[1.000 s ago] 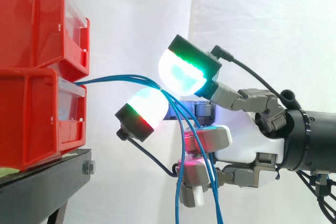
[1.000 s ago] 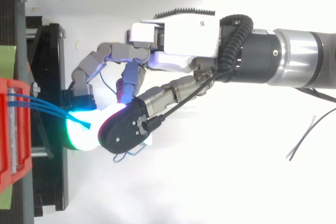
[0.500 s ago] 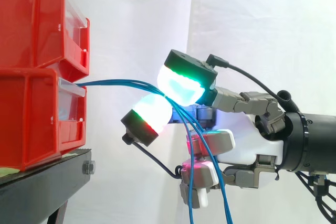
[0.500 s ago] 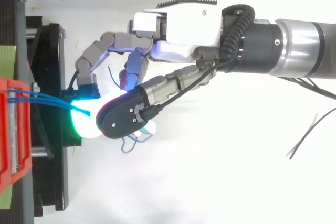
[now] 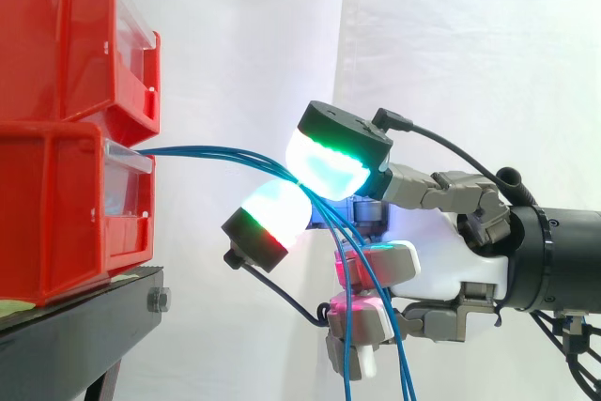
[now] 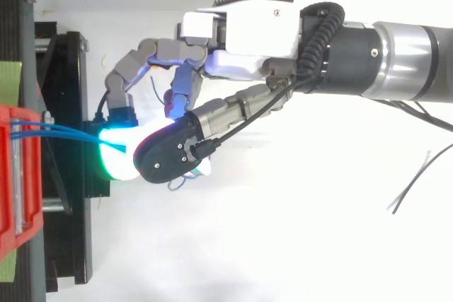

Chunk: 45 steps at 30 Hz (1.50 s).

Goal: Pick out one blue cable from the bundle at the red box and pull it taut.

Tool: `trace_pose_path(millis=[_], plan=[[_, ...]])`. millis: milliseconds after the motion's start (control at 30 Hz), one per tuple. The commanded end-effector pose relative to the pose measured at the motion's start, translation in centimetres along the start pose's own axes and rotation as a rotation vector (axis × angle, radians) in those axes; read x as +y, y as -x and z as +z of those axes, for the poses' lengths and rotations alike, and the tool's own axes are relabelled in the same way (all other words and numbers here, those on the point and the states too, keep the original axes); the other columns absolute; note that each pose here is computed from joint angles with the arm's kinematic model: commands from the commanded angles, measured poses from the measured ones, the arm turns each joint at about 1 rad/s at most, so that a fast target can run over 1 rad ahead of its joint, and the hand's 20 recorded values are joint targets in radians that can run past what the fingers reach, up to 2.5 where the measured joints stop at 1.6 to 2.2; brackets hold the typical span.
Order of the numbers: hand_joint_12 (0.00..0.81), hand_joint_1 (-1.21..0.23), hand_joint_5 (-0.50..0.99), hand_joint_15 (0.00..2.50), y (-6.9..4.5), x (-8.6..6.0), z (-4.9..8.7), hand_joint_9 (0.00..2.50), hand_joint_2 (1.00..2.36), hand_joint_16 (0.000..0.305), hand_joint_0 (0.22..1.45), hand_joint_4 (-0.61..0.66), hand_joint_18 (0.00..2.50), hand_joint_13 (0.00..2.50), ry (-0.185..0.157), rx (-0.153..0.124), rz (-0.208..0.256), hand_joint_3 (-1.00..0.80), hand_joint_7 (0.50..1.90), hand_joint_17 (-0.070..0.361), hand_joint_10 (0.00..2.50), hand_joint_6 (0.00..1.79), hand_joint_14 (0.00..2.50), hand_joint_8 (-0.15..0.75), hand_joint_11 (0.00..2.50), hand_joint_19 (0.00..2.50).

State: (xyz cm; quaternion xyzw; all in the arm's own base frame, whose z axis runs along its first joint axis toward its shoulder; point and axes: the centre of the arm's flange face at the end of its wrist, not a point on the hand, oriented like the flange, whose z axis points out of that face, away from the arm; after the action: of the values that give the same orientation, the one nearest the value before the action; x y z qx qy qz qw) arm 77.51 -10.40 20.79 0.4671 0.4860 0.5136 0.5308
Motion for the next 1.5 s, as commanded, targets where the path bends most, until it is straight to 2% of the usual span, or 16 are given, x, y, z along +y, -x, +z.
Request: trace_pose_path(millis=[0,300,500,733,800,967,1467], plan=[[0.372,-0.77,-0.15,0.77,0.02,0.0,0.0,1.37,1.02,0.051,0.63,0.01,0.96,1.28,-0.001,-0.002,-0.002,-0.29,0.89,0.114,0.03,0.91,0.03,0.285,1.04,0.79],[0.362,-0.84,-0.17,0.76,-0.11,-0.07,-0.03,1.33,1.0,0.051,0.72,-0.06,0.95,1.25,-0.002,0.001,0.0,-0.45,0.88,0.114,0.03,0.92,0.03,0.279,1.02,0.75],[0.359,-0.86,-0.17,0.77,-0.13,-0.07,-0.03,1.32,1.0,0.05,0.74,-0.05,0.95,1.24,-0.002,0.003,0.0,-0.5,0.85,0.113,0.03,0.93,0.03,0.275,1.03,0.75],[0.365,-0.81,-0.16,0.77,-0.22,-0.13,-0.06,1.36,1.0,0.049,0.66,0.04,0.94,1.25,-0.004,0.001,0.0,-0.5,0.84,0.111,0.03,0.92,0.03,0.281,1.03,0.77],[0.368,-0.74,-0.15,0.77,-0.22,-0.13,-0.06,1.37,1.0,0.05,0.62,0.07,0.94,1.26,-0.004,0.001,0.0,-0.5,0.77,0.112,0.03,0.92,0.03,0.276,1.03,0.77],[0.374,-0.63,-0.14,0.77,-0.44,-0.11,-0.02,1.41,1.0,0.05,0.59,0.06,0.94,1.28,-0.002,0.003,0.0,-0.5,0.88,0.112,0.03,0.88,0.03,0.285,1.02,0.79],[0.387,-0.57,-0.13,0.77,-0.8,-0.17,-0.01,1.42,1.0,0.05,0.53,0.08,0.95,1.29,-0.004,0.007,-0.001,-0.5,0.88,0.113,0.03,0.86,0.03,0.295,1.0,0.82]])
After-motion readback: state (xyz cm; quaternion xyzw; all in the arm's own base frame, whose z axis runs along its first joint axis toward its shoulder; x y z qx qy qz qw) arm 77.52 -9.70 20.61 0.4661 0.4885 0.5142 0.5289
